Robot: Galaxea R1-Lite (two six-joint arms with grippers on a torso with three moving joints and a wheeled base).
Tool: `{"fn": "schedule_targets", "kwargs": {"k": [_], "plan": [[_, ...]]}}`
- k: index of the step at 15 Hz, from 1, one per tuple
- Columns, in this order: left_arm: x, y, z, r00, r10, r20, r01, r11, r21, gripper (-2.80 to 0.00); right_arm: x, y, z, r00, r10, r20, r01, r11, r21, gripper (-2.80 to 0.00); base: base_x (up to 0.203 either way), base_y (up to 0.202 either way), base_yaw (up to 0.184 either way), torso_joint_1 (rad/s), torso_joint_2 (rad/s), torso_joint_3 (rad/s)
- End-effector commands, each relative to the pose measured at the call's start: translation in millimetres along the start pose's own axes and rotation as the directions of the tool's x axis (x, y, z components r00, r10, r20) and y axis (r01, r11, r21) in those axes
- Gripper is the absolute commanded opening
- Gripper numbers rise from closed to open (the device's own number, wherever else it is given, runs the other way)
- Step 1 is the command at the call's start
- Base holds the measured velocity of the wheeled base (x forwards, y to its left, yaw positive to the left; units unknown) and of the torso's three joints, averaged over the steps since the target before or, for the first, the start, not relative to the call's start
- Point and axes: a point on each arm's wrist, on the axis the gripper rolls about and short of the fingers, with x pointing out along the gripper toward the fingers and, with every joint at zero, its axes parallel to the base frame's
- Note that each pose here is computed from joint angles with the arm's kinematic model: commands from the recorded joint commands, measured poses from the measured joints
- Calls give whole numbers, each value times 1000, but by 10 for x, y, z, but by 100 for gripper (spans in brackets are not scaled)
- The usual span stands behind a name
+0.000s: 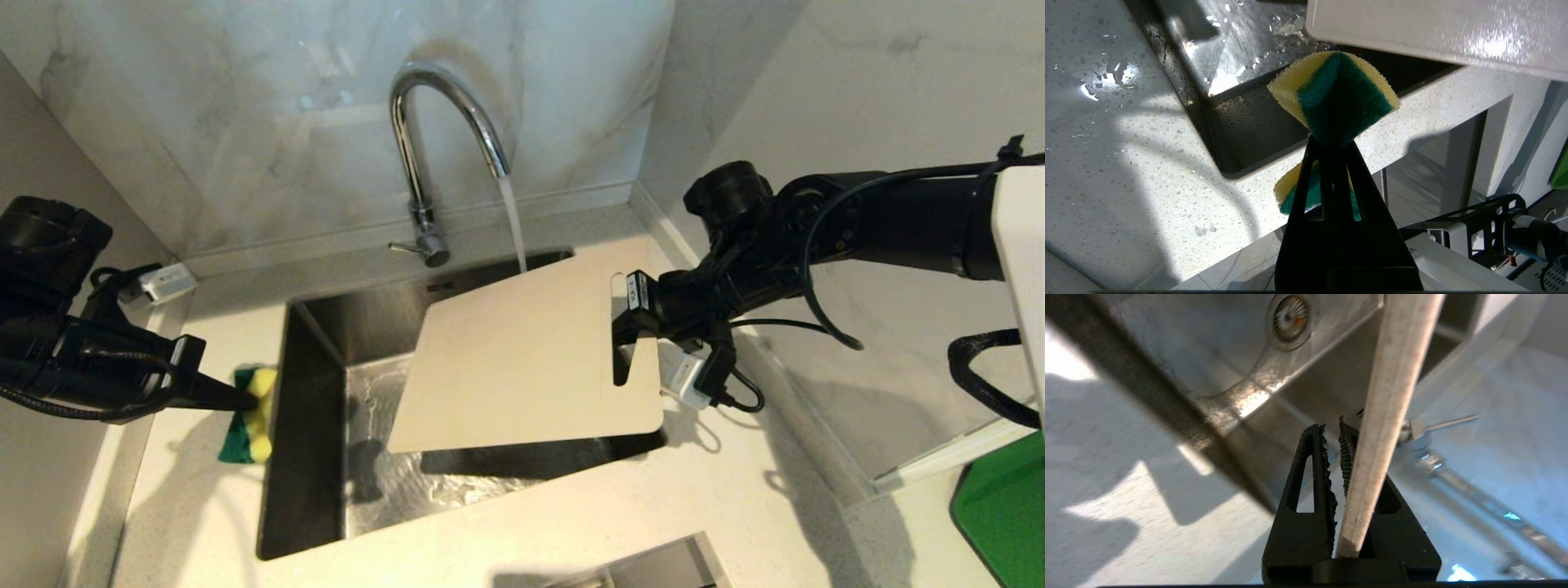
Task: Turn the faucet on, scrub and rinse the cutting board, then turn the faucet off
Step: Scrub the cutting board underwater
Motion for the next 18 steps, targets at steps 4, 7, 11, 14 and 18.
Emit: {"fn": "schedule_targets", "kwargs": {"k": [4,7,11,14,18], "plan": [[10,5,-4,1000,-1,-7,1,1000,-5,-280,20,289,-198,999,29,-35,-28,999,29,-280,0,0,0,0,0,0],[11,2,-5,1000,-2,-7,2,1000,-4,-280,87,336,-200,999,31,-26,-30,999,35,-280,0,0,0,0,0,0],[16,4,-4,1000,-2,-9,2,1000,-4,-280,106,369,-236,999,23,-43,-21,999,28,-280,0,0,0,0,0,0],[16,4,-4,1000,-2,-9,2,1000,-4,-280,113,374,-259,998,16,-60,-15,1000,17,-280,0,0,0,0,0,0],[15,5,-3,1000,-2,-8,2,1000,-4,-280,120,349,-303,996,-32,-86,31,999,-16,-280,0,0,0,0,0,0]]}}
